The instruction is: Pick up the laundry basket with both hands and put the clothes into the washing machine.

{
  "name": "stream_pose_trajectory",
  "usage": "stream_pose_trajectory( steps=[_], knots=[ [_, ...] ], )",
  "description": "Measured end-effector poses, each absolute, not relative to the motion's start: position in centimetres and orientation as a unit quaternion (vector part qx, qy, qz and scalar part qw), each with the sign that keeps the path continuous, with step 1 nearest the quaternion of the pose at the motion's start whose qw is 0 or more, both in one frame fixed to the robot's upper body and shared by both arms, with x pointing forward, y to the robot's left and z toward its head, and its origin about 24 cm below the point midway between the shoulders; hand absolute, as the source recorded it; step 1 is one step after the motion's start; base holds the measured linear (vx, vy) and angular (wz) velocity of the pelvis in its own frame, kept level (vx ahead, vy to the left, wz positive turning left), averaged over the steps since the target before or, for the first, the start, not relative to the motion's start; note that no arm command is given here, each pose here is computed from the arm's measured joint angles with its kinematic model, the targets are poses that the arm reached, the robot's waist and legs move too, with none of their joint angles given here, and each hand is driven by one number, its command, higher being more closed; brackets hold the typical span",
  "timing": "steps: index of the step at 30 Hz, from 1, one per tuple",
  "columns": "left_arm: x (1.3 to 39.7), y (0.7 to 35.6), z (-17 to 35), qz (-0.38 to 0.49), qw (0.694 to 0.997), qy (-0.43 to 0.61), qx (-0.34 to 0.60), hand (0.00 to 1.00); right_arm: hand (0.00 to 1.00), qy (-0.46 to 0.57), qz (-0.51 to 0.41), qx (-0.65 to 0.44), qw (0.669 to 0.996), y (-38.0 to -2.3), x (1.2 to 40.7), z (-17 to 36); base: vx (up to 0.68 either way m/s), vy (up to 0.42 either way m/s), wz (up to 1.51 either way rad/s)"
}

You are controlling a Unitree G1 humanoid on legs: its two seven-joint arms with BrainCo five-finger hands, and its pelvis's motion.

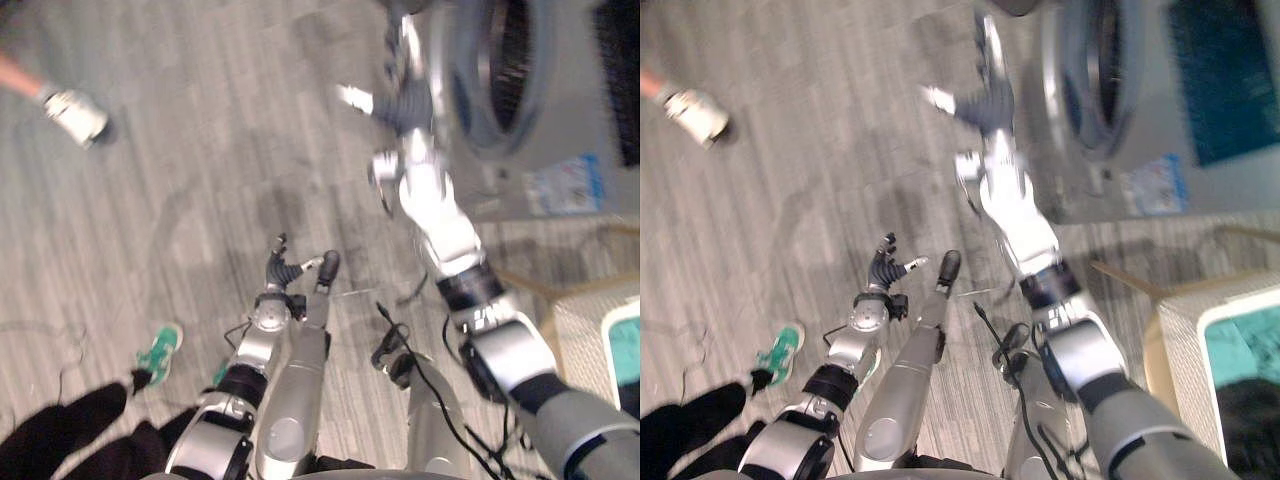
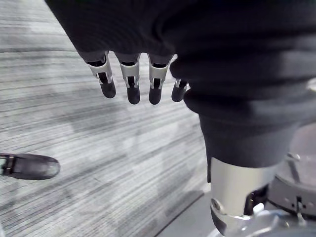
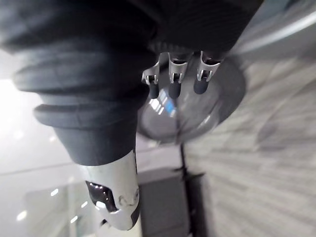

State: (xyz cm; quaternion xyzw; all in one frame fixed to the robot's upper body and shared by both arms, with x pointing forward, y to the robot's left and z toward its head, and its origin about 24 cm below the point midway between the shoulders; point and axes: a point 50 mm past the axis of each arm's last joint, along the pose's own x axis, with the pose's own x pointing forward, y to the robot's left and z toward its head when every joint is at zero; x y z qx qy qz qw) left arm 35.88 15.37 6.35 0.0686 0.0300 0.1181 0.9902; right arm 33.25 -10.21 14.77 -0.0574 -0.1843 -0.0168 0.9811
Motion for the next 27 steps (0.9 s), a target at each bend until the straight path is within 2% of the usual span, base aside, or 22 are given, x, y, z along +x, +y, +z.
stream_pose_trajectory(
  steps=[3,6,11,17,22,27],
  knots=[
    [37.8,19.1,10.7,0.151,0.979,-0.02,0.137,0.0,0.0,-0.172,-0.006,-0.127,0.977,-11.4,30.7,12.0,-0.1,-0.021,-0.69],
    [38.7,22.3,15.7,0.188,0.958,-0.077,0.203,0.0,0.0,-0.145,0.007,-0.147,0.978,-12.8,27.4,9.5,-0.05,0.002,-0.51],
    [38.6,26.7,22.0,0.262,0.925,-0.132,0.243,0.0,0.0,-0.162,-0.013,-0.142,0.976,-14.3,25.0,9.7,0.02,0.018,-0.28],
    [37.0,31.5,23.7,0.347,0.901,-0.115,0.233,0.0,0.0,-0.214,-0.078,-0.132,0.965,-16.6,24.0,11.7,0.02,0.025,-0.15],
    [36.6,32.4,23.0,0.358,0.902,-0.094,0.223,0.0,0.0,-0.222,-0.1,-0.131,0.961,-17.2,23.2,11.9,0.06,-0.002,0.09],
    [35.3,34.6,24.1,0.406,0.881,-0.102,0.218,0.0,0.0,-0.207,-0.105,-0.133,0.963,-17.6,22.6,11.2,0.05,-0.004,0.09]
  ],
)
